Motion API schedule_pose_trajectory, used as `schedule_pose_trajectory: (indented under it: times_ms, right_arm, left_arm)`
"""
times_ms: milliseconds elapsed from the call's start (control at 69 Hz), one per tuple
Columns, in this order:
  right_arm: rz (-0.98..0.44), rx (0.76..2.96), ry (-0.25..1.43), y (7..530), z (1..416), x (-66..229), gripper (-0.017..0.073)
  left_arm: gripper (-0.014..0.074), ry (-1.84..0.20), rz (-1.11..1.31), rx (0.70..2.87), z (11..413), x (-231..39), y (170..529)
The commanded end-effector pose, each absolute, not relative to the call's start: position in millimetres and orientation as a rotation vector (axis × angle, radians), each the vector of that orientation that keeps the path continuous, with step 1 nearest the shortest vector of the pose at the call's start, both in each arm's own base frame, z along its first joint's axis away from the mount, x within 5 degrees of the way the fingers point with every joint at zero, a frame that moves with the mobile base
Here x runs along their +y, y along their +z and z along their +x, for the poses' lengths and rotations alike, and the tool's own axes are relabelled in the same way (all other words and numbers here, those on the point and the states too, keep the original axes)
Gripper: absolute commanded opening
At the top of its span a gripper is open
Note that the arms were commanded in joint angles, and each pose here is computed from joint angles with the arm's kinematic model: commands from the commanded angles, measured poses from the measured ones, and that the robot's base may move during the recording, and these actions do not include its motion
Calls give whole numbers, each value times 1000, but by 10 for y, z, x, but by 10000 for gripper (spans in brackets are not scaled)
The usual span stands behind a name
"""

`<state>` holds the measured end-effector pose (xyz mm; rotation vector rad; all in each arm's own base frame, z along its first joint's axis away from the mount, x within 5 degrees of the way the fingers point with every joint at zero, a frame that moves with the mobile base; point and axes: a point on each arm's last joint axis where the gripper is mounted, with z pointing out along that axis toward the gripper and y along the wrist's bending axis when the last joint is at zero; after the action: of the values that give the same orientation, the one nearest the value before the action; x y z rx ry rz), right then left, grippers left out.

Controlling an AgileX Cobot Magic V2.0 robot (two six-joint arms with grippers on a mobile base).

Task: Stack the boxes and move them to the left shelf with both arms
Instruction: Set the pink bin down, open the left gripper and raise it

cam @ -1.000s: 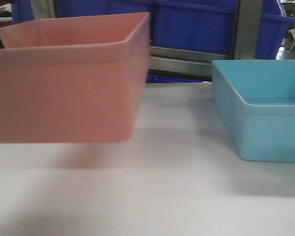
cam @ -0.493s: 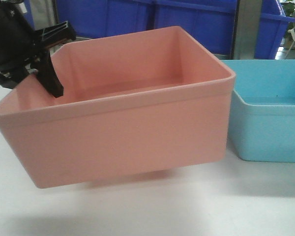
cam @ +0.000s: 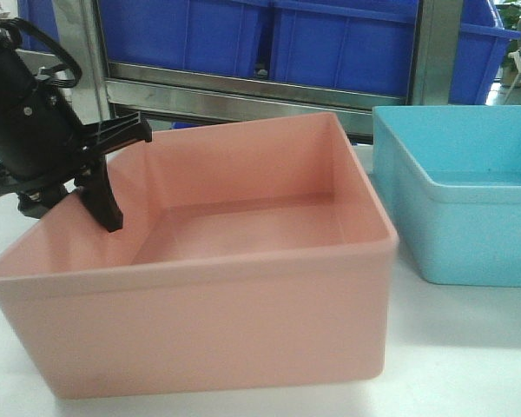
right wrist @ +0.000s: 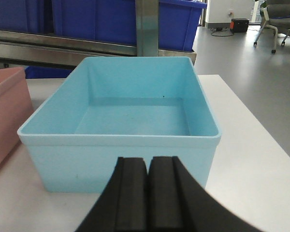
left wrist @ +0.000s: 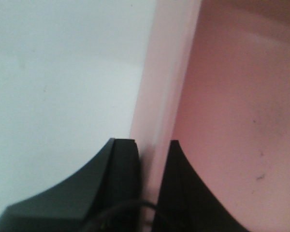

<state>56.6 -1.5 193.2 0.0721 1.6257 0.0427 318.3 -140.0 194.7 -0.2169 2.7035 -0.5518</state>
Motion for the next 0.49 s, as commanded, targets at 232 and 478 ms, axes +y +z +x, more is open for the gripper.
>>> schedule_pose_trajectory:
  times_ms: [232,478]
  right_arm:
    - [49,1540,35,2004,564,-8,49]
    - [49,1539,35,2005,564,-8,49]
  left_arm:
    - [246,-630,-232,2621,3206,-1455,2194]
    - [471,-595,-70,2560,3098,-1403,2610]
